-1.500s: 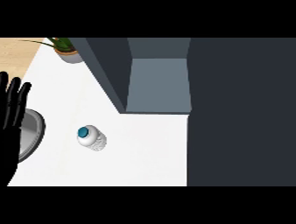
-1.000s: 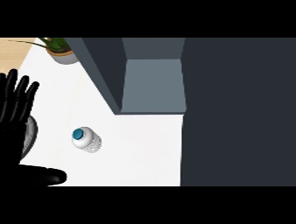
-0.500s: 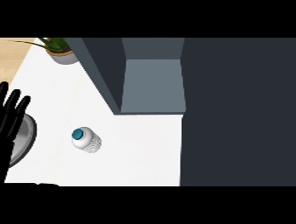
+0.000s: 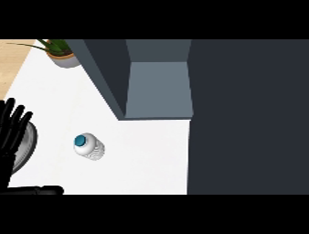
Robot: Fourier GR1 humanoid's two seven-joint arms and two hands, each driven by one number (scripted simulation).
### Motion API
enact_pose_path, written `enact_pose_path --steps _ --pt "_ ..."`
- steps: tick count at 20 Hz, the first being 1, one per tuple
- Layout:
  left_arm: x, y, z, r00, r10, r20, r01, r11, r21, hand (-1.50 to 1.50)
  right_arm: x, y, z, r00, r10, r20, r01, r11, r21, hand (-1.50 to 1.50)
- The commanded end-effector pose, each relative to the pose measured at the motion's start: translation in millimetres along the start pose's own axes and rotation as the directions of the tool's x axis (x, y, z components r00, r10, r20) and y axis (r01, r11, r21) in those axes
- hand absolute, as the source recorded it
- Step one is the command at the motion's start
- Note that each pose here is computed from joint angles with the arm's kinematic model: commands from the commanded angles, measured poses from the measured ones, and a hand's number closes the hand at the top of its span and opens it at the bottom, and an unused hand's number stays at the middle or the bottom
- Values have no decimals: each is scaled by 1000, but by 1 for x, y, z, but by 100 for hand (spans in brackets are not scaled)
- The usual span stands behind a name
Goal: Pick up the bottled water, place it into the cabinet and close the cabinet
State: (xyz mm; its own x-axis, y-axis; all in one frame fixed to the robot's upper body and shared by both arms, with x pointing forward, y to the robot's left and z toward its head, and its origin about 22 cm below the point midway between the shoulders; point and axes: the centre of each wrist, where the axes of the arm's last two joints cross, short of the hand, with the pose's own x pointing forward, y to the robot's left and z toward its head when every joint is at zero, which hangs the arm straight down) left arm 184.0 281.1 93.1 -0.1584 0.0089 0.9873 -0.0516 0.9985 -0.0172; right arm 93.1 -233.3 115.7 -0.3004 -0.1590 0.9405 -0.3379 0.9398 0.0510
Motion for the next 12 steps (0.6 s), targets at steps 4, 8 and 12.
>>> enact_pose_path --steps 4,8,12 --pt "-53 -1 -12 993 21 -113 -20 1000 13 -150 48 9 15 997 68 45 -69 997 21 -150" --pt "-77 20 -12 981 36 -189 -41 999 -24 -150 40 19 22 997 60 40 -61 998 21 -150" --pt "-120 42 -16 967 117 -226 -110 993 44 -150 42 16 26 998 56 40 -58 997 43 -150"
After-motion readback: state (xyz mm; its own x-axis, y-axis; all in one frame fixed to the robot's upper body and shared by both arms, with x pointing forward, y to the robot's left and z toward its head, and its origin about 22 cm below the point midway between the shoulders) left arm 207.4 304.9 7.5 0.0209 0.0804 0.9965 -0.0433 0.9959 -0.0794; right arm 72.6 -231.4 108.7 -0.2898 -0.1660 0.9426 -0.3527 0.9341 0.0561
